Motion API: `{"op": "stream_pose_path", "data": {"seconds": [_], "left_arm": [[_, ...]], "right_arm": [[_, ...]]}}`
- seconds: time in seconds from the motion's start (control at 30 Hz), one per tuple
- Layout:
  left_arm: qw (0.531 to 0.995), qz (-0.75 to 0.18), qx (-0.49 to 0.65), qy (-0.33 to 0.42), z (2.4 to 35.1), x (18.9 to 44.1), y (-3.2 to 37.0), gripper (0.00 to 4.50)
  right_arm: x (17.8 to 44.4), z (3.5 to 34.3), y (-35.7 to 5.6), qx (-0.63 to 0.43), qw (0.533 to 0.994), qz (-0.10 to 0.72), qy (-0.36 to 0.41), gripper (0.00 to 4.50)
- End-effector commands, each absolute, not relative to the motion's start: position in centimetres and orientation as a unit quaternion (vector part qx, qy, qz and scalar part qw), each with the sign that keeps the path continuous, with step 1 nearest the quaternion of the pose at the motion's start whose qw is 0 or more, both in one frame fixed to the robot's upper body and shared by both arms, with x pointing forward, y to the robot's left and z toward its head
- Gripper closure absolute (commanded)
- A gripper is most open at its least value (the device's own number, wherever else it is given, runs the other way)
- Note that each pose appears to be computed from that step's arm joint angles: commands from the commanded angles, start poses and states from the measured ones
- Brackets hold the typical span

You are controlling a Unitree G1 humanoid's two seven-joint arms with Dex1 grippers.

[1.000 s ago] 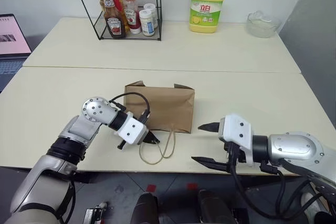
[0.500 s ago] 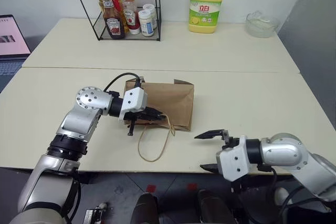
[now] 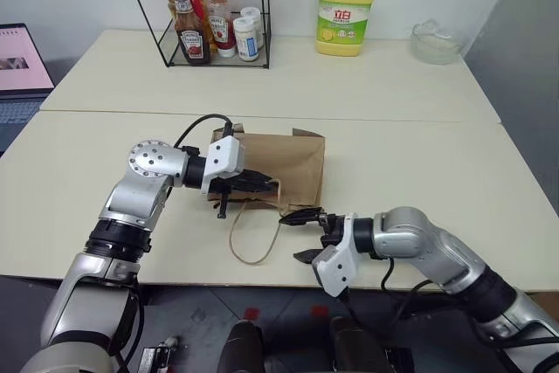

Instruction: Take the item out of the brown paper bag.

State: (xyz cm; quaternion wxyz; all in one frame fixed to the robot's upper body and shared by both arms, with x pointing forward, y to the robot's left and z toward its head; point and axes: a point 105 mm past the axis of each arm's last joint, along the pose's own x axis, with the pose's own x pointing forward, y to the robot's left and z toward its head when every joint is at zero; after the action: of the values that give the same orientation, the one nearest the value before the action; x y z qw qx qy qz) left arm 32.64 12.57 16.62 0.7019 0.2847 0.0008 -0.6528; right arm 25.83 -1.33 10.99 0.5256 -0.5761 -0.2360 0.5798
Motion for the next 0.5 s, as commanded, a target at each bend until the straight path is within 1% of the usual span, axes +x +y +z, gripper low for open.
{"op": "stream_pose_path", "data": {"seconds": [0.03, 0.17, 0.37, 0.43, 0.5], "left_arm": [[0.702, -0.648, 0.296, -0.026, 18.1, 32.8, 12.4, 4.49], [0.702, -0.646, 0.298, -0.027, 18.3, 32.9, 12.3, 4.49], [0.700, -0.646, 0.301, -0.028, 18.3, 32.9, 12.1, 4.49], [0.700, -0.647, 0.302, -0.028, 18.2, 32.9, 12.1, 4.49], [0.700, -0.647, 0.302, -0.028, 18.2, 33.0, 12.0, 4.49]], "right_arm": [[25.5, 10.9, -0.4, -0.583, 0.496, 0.589, -0.260, 0.32], [25.3, 10.2, 0.0, -0.584, 0.483, 0.596, -0.266, 0.32], [24.4, 9.5, -1.1, -0.579, 0.472, 0.607, -0.272, 0.32], [24.4, 9.5, -1.0, -0.579, 0.471, 0.607, -0.273, 0.32], [25.0, 9.7, -0.4, -0.582, 0.476, 0.599, -0.275, 0.32]]}}
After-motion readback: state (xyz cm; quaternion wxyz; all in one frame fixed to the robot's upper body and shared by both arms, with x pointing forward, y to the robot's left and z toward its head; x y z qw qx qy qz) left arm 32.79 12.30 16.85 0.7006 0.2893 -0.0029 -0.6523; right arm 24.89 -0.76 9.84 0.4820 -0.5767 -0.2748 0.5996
